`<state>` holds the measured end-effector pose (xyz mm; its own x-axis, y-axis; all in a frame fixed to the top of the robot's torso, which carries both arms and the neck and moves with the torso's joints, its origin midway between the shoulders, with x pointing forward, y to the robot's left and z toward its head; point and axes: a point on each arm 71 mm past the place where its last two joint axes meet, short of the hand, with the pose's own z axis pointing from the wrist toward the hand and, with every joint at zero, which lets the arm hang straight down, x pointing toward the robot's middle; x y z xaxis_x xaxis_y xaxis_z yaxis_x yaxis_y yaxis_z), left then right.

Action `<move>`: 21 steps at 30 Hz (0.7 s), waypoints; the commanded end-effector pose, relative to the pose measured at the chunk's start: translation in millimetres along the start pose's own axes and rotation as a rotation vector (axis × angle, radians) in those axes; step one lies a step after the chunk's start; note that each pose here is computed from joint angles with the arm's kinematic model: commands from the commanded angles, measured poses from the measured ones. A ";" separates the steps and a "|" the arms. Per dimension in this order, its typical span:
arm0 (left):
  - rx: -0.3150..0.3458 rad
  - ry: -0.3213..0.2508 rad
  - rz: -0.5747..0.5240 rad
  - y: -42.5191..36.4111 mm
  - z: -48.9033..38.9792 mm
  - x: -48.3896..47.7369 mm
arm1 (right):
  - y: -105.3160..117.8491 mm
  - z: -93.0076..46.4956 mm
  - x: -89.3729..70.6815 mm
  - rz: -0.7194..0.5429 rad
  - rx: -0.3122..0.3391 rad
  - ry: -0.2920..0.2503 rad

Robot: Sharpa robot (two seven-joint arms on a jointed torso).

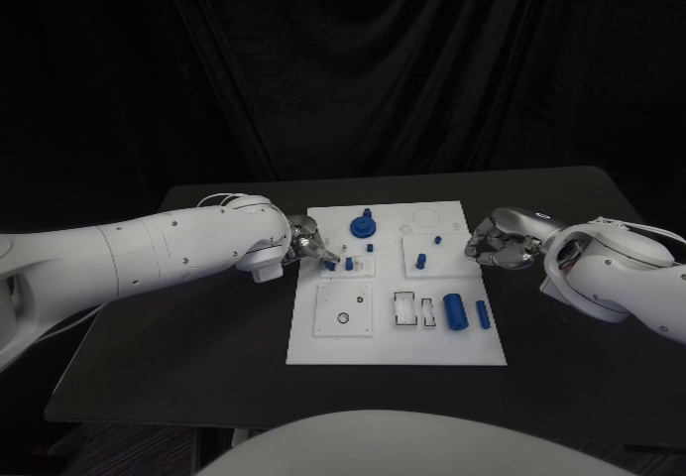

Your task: Assemble the parts on the task board

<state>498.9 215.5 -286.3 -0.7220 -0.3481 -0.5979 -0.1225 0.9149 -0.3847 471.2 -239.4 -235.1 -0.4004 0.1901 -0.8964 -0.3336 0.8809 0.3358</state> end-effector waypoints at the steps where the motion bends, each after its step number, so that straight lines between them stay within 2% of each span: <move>1: -0.037 0.061 0.030 5.3 2.2 9.6 | -2.0 -0.3 1.7 -0.001 0.024 0.011; 10: -0.043 0.067 0.031 7.7 3.0 9.1 | -2.1 -0.4 2.1 -0.001 0.025 0.013; 21: -0.004 0.053 0.022 7.2 3.2 7.5 | -2.4 -0.7 2.1 0.000 0.026 0.013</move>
<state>500.4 217.3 -286.5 -0.7315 -0.3422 -0.5897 -0.1169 0.9151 -0.3860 471.0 -239.8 -236.0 -0.4063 0.1868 -0.8944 -0.3295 0.8831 0.3341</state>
